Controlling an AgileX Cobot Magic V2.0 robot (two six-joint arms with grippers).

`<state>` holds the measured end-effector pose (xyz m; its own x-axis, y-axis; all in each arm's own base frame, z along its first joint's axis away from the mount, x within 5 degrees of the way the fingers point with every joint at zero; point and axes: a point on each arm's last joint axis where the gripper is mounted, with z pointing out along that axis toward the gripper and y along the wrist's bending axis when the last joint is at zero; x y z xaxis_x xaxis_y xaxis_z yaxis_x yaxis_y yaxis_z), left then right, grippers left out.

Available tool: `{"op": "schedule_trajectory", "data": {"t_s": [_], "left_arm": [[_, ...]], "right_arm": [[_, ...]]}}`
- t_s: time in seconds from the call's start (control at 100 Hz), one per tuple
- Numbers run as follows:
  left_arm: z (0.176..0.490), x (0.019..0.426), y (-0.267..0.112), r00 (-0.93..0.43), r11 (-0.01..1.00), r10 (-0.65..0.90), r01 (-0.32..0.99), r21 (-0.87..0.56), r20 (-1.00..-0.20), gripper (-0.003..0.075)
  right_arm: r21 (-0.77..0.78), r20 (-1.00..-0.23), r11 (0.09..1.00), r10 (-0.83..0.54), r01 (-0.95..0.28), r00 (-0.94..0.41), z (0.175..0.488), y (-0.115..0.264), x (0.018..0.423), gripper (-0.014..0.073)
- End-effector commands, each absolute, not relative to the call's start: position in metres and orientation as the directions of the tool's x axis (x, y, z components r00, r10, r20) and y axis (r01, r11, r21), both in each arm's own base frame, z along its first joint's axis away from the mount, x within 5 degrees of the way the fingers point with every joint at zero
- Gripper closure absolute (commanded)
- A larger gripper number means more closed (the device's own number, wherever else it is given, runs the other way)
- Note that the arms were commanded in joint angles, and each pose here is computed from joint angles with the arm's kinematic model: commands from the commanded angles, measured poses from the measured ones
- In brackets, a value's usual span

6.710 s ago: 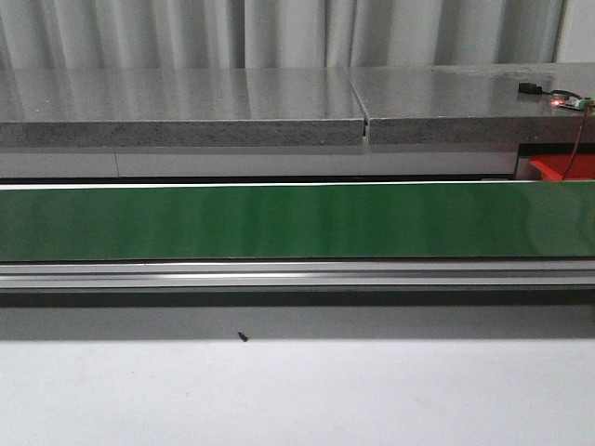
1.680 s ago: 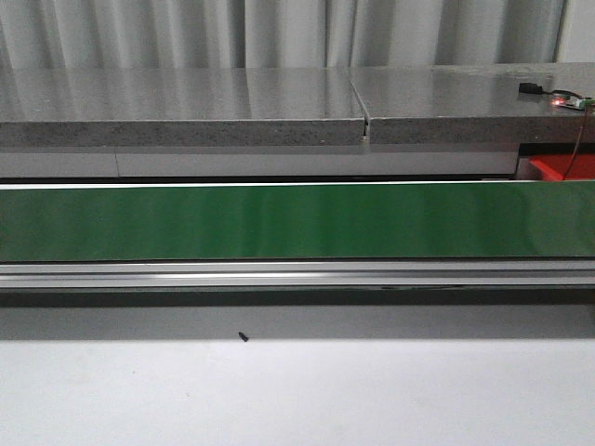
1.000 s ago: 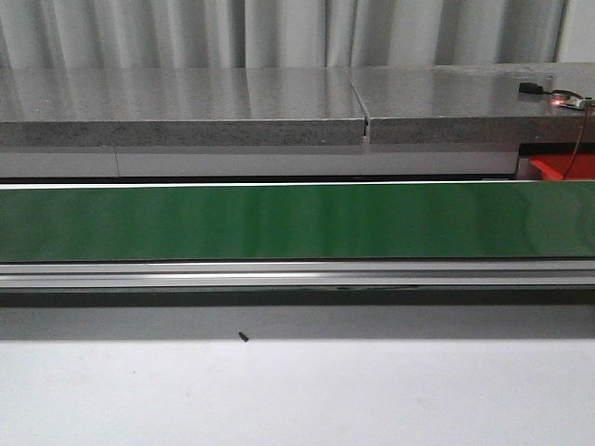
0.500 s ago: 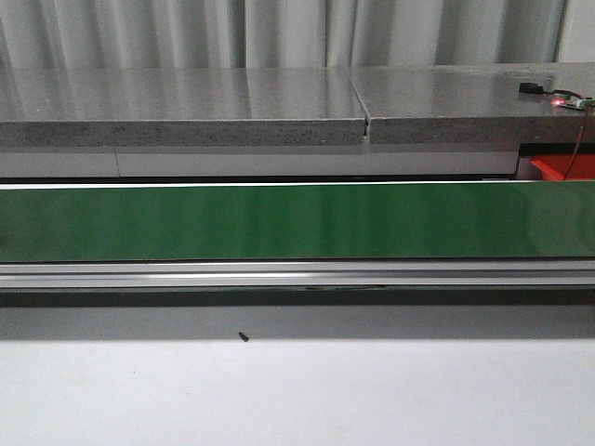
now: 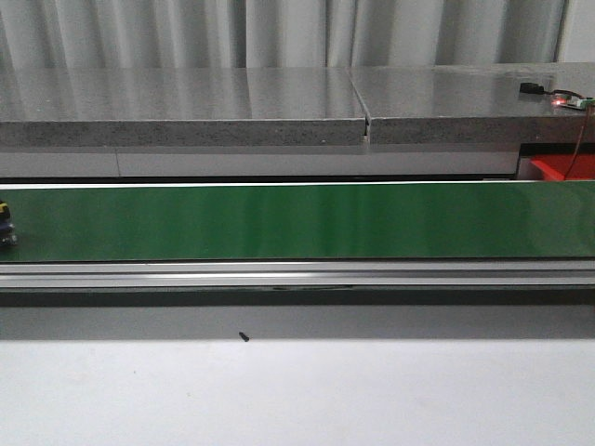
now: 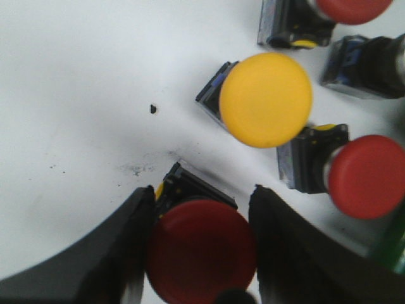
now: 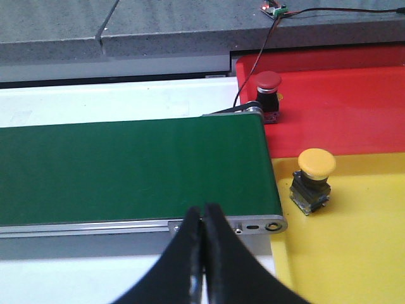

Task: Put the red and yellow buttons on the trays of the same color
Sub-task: 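Grasp a red button from the cluster with the left gripper, then place the red button on the green belt with the left gripper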

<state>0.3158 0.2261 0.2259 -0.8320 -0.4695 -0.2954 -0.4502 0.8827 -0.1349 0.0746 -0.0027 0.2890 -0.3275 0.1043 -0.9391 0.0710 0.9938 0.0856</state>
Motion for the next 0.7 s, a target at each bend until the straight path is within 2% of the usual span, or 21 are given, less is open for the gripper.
{"op": "schedule_trajectory", "data": {"t_s": [0.0, 0.11, 0.18, 0.25, 0.69], "left_arm": [[0.283, 0.308, 0.218, -0.768, 0.887, -0.452, -0.442, -0.134, -0.455, 0.0469], [0.313, 0.300, 0.208, -0.715, 0.884, -0.453, -0.437, -0.166, -0.533, 0.0469], [0.327, 0.299, 0.197, -0.688, 0.881, -0.466, -0.419, -0.219, -0.556, 0.0469], [0.334, 0.301, 0.185, -0.696, 0.900, -0.430, -0.379, -0.215, -0.575, 0.0469], [0.333, 0.328, 0.125, -0.799, 0.976, -0.217, -0.182, -0.119, -0.560, 0.0469]], "right_arm": [[0.069, -0.967, 0.995, 0.083, 0.067, -0.241, 0.303, -0.004, 0.076, 0.0663], [0.069, -0.967, 0.995, 0.083, 0.067, -0.241, 0.303, -0.004, 0.076, 0.0663], [0.069, -0.967, 0.995, 0.083, 0.067, -0.241, 0.303, -0.004, 0.076, 0.0663], [0.069, -0.967, 0.995, 0.083, 0.067, -0.241, 0.303, -0.004, 0.076, 0.0663], [0.069, -0.967, 0.995, 0.083, 0.067, -0.241, 0.303, -0.004, 0.076, 0.0663]]}}
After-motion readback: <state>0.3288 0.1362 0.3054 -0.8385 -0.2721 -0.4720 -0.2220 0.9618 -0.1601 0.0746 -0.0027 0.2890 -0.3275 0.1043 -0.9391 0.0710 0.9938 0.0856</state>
